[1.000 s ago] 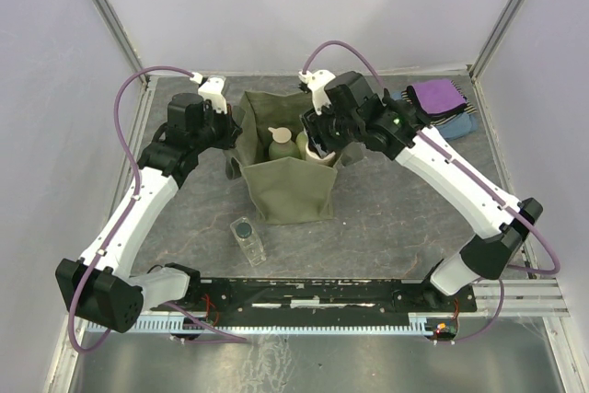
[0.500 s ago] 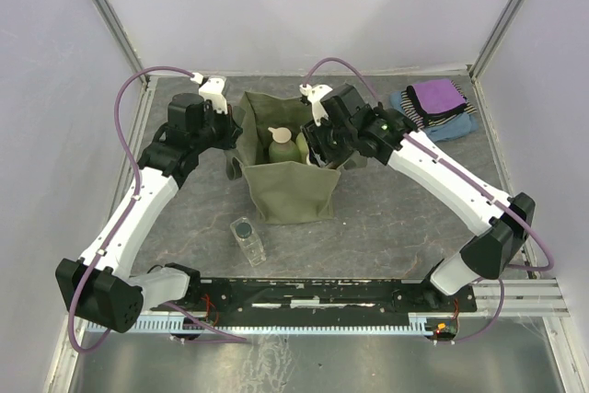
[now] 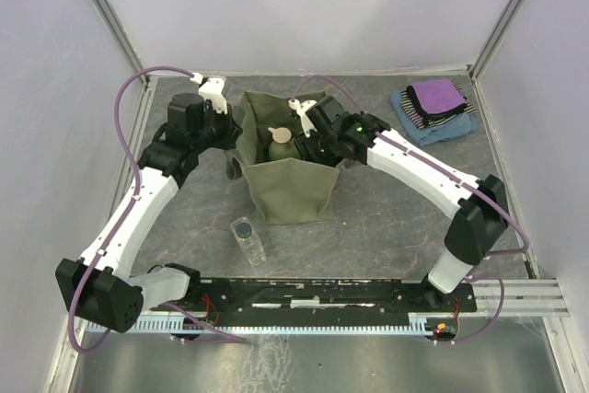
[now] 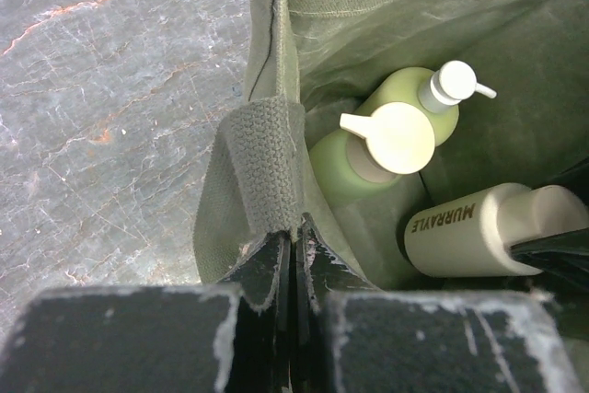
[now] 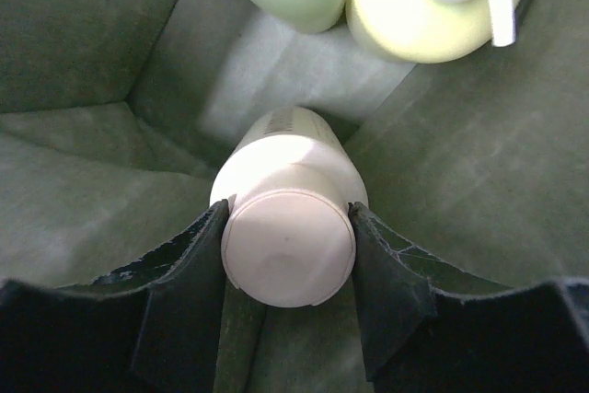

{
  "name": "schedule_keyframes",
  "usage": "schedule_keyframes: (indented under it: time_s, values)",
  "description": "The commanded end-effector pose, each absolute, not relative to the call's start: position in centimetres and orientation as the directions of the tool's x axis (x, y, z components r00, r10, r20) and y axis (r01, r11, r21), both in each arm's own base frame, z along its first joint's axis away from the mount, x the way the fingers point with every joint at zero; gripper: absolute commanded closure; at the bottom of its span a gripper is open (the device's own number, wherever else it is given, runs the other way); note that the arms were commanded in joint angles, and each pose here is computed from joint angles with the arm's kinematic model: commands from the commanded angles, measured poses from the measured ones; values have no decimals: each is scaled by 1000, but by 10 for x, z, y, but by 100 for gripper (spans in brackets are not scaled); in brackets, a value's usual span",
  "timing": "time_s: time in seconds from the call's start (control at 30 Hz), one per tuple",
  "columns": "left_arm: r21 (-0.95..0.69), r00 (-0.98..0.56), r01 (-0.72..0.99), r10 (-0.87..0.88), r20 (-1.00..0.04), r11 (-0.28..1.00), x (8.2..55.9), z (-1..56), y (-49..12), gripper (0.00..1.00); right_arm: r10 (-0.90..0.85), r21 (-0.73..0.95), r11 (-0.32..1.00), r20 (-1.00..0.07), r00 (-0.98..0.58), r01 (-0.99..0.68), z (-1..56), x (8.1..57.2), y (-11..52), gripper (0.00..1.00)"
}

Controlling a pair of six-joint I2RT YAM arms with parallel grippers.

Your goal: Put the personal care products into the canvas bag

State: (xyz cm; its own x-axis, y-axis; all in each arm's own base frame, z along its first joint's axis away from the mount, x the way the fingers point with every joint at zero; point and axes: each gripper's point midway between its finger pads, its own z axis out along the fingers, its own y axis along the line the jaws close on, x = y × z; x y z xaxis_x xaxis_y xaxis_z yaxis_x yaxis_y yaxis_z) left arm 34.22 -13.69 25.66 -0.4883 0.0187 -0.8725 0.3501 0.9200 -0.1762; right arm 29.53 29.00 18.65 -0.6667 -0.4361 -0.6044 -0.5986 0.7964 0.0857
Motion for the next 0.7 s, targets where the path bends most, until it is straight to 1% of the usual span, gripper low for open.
schedule_keyframes:
  time_s: [0.0, 0.2, 0.23, 0.33, 0.5, 0.53, 0.6, 0.63, 0.67]
  values:
    - [-149, -484, 377, 57, -873, 914, 338, 253, -136, 97, -411, 94, 797, -639, -650, -596, 189, 305, 298, 100]
    - [-149, -485, 376, 58, -873, 915, 340, 253, -137, 97, -447, 63, 801, -600, -664, -596, 169, 305, 293, 99]
    - [-148, -486, 375, 58, -872, 915, 340, 252, -136, 97, -452, 60, 801, -592, -667, -596, 165, 304, 292, 98]
    - [-149, -484, 375, 56, -873, 915, 341, 253, -137, 97, -467, 53, 801, -568, -677, -597, 153, 302, 290, 91]
    - [-152, -485, 375, 54, -873, 915, 342, 253, -137, 97, -486, 43, 800, -537, -690, -598, 138, 301, 288, 82]
    - [-152, -484, 375, 54, -873, 914, 342, 253, -138, 97, -485, 44, 801, -536, -691, -596, 137, 301, 288, 79]
    - [-152, -484, 377, 55, -873, 914, 342, 254, -138, 97, -482, 48, 800, -542, -689, -598, 140, 301, 289, 71]
    - [-152, -484, 376, 54, -873, 914, 342, 254, -138, 97, -480, 49, 800, -547, -686, -598, 143, 301, 289, 65]
    - [-152, -484, 376, 54, -874, 914, 342, 254, -138, 97, -479, 49, 799, -551, -684, -599, 146, 301, 289, 57]
